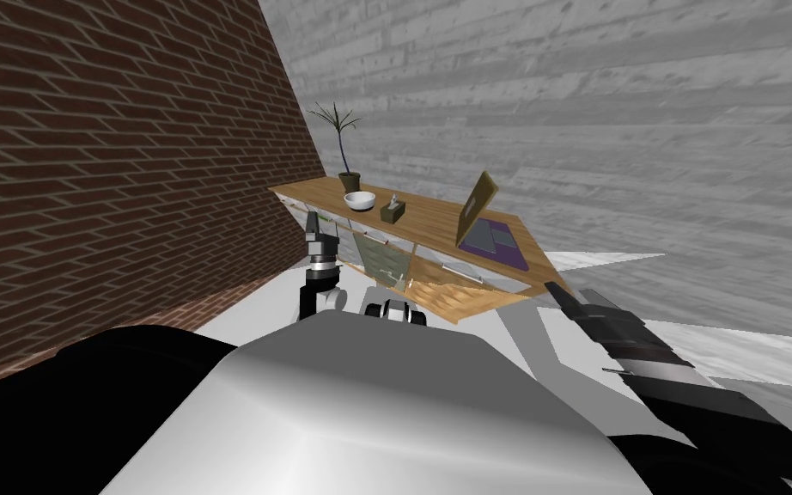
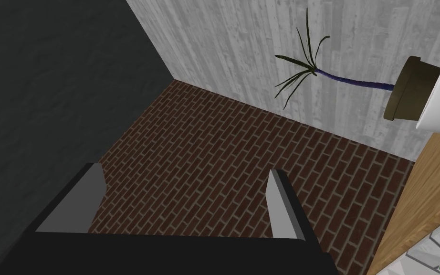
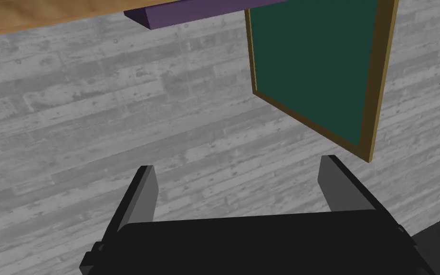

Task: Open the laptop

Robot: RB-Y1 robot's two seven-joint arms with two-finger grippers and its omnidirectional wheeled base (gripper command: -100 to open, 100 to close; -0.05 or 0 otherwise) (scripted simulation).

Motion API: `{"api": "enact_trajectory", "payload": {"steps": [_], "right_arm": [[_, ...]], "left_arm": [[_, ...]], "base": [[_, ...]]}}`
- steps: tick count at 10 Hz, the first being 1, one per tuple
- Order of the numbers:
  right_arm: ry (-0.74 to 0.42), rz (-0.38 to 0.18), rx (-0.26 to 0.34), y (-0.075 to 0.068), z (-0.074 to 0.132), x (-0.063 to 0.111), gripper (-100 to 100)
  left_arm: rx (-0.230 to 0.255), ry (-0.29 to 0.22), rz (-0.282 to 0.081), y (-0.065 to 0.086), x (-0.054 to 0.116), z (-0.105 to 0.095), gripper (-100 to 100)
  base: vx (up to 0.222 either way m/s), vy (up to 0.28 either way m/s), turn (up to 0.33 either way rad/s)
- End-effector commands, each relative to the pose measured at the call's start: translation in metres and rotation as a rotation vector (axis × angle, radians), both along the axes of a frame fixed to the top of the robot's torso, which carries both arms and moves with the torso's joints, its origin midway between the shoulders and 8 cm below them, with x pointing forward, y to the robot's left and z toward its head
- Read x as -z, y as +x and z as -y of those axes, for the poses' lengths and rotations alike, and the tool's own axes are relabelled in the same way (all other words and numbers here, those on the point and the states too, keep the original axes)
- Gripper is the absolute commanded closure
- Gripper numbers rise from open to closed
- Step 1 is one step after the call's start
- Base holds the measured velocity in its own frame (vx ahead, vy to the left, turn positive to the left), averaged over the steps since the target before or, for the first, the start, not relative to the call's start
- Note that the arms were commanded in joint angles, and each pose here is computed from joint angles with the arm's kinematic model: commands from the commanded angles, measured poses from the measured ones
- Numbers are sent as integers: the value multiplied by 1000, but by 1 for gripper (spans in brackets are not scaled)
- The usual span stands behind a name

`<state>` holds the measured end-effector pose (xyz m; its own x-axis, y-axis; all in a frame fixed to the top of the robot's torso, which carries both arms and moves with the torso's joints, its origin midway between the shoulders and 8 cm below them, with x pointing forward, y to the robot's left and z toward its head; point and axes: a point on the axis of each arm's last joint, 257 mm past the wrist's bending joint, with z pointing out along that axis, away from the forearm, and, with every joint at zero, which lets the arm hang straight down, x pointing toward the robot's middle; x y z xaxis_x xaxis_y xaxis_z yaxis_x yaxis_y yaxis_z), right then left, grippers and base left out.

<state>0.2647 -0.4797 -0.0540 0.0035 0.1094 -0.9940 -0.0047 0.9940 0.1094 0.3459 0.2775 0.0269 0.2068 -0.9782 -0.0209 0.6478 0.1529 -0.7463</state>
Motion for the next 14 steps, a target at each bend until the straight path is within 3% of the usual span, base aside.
{"api": "enact_trajectory", "payload": {"steps": [1, 3, 4, 6, 9, 11, 12, 14], "right_arm": [[-109, -65, 18, -4, 19, -3, -100], [-226, -145, 38, -9, 41, -5, -100], [-246, -146, 35, -8, 43, -11, -100], [-361, -220, 51, -10, 65, -16, -100], [-444, -248, 49, -5, 74, -29, -100], [-549, -305, 61, -3, 94, -38, -100], [-566, -301, 50, 2, 91, -43, -100], [-667, -347, 55, 9, 107, -54, -100]], "left_arm": [[0, 0, 0, 0, 0, 0, 0], [0, 0, 0, 0, 0, 0, 0], [0, 0, 0, 0, 0, 0, 0], [0, 0, 0, 0, 0, 0, 0], [0, 0, 0, 0, 0, 0, 0], [0, 0, 0, 0, 0, 0, 0], [0, 0, 0, 0, 0, 0, 0], [0, 0, 0, 0, 0, 0, 0]], "base": [[67, 150, -31], [62, 148, -46], [41, 128, -19], [72, 146, -41], [41, 107, -23], [67, 135, -39], [54, 146, -23], [55, 134, -36]]}}
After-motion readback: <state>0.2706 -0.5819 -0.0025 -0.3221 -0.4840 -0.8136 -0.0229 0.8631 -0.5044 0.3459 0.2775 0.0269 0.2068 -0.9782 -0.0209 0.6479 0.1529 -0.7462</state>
